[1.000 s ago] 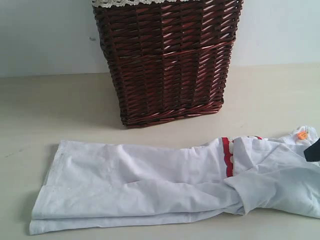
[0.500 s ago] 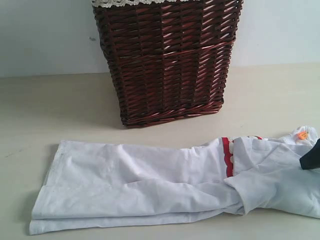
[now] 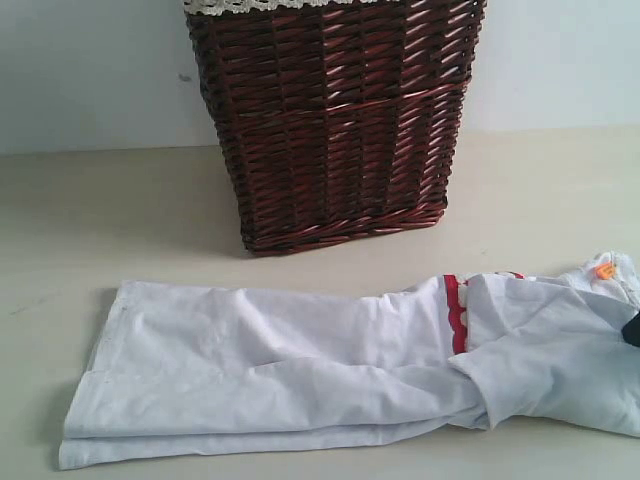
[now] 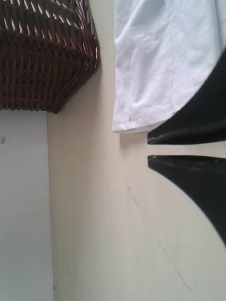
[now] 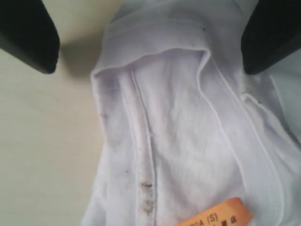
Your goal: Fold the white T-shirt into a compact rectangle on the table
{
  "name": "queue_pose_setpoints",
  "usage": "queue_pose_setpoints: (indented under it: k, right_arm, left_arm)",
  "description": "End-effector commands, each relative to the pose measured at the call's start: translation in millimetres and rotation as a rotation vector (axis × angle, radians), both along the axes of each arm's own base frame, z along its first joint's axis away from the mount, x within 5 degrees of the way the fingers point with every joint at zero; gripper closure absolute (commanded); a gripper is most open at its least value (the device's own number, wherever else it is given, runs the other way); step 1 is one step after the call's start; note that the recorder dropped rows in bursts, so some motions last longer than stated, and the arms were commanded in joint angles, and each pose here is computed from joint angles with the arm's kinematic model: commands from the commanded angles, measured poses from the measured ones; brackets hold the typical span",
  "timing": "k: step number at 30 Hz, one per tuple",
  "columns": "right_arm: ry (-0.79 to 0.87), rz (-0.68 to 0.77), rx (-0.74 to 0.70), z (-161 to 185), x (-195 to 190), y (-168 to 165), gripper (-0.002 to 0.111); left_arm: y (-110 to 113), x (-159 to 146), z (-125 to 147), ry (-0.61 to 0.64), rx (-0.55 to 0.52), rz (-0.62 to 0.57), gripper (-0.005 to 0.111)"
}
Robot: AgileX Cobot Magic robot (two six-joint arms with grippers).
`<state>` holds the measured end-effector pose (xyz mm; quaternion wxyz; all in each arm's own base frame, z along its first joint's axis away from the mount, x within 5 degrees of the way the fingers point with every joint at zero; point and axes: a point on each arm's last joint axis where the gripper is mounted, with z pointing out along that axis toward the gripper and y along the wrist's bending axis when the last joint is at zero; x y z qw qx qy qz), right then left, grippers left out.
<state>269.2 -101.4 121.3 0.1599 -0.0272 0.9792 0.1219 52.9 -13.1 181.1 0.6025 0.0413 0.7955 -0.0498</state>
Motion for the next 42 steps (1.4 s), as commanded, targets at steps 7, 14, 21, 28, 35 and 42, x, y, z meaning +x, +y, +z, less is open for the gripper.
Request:
queue_pose_setpoints:
  k: [7,14,21,28,35,42]
  right_arm:
    - [0.136,0.049,0.136,-23.5,-8.6,9.5,0.003]
    - [0.088,0.106,0.226,-21.8,-6.0,17.6,0.003]
    - [0.018,0.132,0.385,-5.7,-3.3,30.5,0.003]
    - [-0.021,0.18,0.376,3.0,-3.8,31.9,0.003]
    - [-0.027,0.217,0.406,4.9,-5.2,34.7,0.003]
    - [-0.044,0.19,0.422,6.2,-2.8,35.2,0.003]
  left_arm:
    - [0.0,-0.3,0.6,-0.01,0.0,0.0,0.096]
    - [0.0,-0.3,0.6,-0.01,0.0,0.0,0.096]
    - [0.0,-0.3,0.6,-0.01,0.0,0.0,0.096]
    - [0.0,-0.3,0.6,-0.01,0.0,0.0,0.096]
    - [0.0,-0.3,0.6,-0.01,0.0,0.0,0.096]
    - [0.0,-0.3,0.6,-0.01,0.0,0.0,0.096]
